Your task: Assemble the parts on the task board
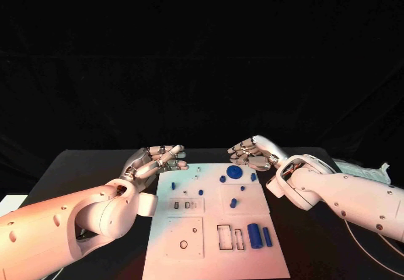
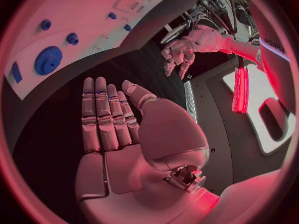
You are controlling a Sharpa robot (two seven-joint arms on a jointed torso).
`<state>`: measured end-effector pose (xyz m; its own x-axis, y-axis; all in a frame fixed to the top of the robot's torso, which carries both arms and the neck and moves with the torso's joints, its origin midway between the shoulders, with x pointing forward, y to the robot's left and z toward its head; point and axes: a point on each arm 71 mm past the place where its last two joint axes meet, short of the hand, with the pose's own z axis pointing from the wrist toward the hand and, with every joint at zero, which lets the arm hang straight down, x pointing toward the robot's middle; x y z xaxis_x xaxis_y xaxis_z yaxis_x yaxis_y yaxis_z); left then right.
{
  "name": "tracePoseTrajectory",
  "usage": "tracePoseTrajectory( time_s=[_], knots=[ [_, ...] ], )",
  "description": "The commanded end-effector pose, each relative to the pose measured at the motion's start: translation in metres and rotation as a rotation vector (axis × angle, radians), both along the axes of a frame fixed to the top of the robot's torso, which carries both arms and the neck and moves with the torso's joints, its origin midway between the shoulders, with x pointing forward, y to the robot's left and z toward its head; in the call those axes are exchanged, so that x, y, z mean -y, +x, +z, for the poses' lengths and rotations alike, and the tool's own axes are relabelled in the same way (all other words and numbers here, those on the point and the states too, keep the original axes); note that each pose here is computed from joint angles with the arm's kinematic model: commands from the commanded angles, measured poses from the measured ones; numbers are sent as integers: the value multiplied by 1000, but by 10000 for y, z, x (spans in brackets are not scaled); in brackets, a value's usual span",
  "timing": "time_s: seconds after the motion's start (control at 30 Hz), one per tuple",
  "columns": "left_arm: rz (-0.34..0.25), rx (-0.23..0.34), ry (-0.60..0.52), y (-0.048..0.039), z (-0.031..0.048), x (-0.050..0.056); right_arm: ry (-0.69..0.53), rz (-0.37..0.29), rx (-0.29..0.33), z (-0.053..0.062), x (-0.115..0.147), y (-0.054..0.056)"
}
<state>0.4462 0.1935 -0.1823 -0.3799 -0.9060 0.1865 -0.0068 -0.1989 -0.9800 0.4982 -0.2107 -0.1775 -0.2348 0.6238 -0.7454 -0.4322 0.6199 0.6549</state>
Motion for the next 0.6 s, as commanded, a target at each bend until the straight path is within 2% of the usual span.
tracePoseTrajectory(
  time_s=[0.03,0.3,0.6],
  knots=[
    [-60,-16,-30,-66,54,65,-299,7,65,-12,-59,1],
    [-85,-20,-42,-152,121,107,-495,7,123,63,-172,23],
    [-95,-20,-46,-191,157,126,-606,6,152,146,-258,53]
  ],
)
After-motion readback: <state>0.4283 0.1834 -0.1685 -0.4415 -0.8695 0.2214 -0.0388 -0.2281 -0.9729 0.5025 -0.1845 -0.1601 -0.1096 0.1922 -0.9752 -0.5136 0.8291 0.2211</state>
